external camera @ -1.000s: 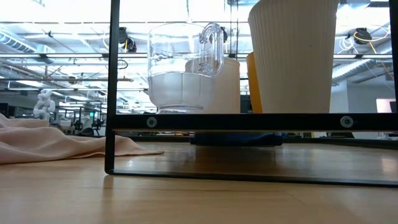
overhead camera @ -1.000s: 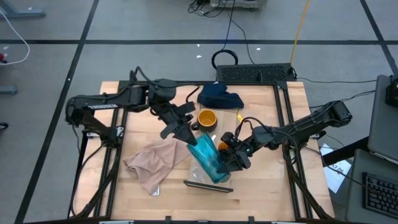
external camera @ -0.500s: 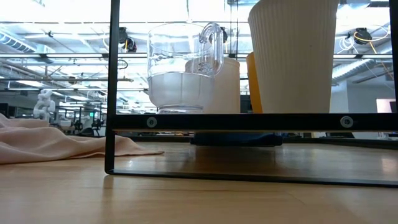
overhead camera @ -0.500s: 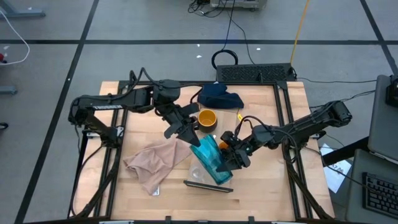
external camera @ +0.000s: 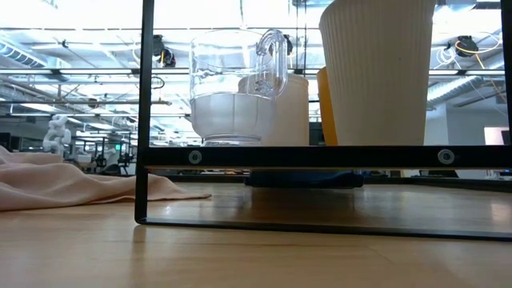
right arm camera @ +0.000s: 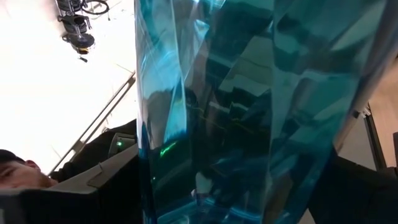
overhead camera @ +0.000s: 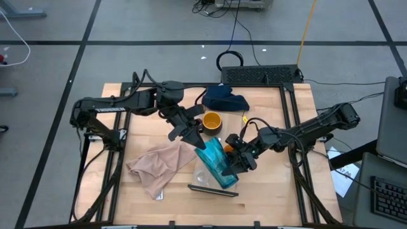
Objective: Stack small to large cups/mugs on shelf
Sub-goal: Put the blue cup on the shelf aligned with the yellow cup
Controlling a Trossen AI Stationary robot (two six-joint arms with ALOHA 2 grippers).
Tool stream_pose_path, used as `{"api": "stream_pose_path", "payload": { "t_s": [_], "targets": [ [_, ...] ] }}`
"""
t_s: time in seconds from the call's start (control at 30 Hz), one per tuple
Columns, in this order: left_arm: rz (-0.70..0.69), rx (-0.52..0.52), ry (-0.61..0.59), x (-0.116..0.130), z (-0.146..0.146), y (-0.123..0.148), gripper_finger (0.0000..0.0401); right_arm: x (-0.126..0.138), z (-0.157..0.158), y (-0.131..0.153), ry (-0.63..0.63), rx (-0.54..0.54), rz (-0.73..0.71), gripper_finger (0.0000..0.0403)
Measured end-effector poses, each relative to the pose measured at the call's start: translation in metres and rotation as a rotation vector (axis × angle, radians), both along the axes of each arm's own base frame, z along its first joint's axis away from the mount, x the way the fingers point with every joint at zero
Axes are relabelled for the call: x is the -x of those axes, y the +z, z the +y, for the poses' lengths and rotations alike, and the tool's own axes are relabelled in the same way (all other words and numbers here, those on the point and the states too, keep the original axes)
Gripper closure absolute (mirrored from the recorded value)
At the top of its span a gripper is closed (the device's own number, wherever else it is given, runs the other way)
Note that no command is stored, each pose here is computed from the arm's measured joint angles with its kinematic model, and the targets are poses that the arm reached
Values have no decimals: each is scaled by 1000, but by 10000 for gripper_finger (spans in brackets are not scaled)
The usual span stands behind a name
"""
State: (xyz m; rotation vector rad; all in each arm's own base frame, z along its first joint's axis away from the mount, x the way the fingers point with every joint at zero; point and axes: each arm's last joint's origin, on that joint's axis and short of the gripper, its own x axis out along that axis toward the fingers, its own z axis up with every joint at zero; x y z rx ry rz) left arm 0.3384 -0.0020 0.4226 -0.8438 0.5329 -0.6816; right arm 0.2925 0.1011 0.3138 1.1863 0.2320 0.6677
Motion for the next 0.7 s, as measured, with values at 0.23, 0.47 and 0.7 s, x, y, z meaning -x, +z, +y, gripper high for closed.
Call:
{"api": "stream_pose_path", "payload": {
  "t_s": [0.23,0.47,0.7],
  "targets": [
    [-20,3,24,0,8,2,381,0,0,2,-1,-11,-19,64],
    [-21,9,45,0,15,3,390,-5,1,-1,0,-31,-38,65],
    [-33,0,71,-1,17,3,366,-11,4,-7,29,-44,-62,67]
  ]
}}
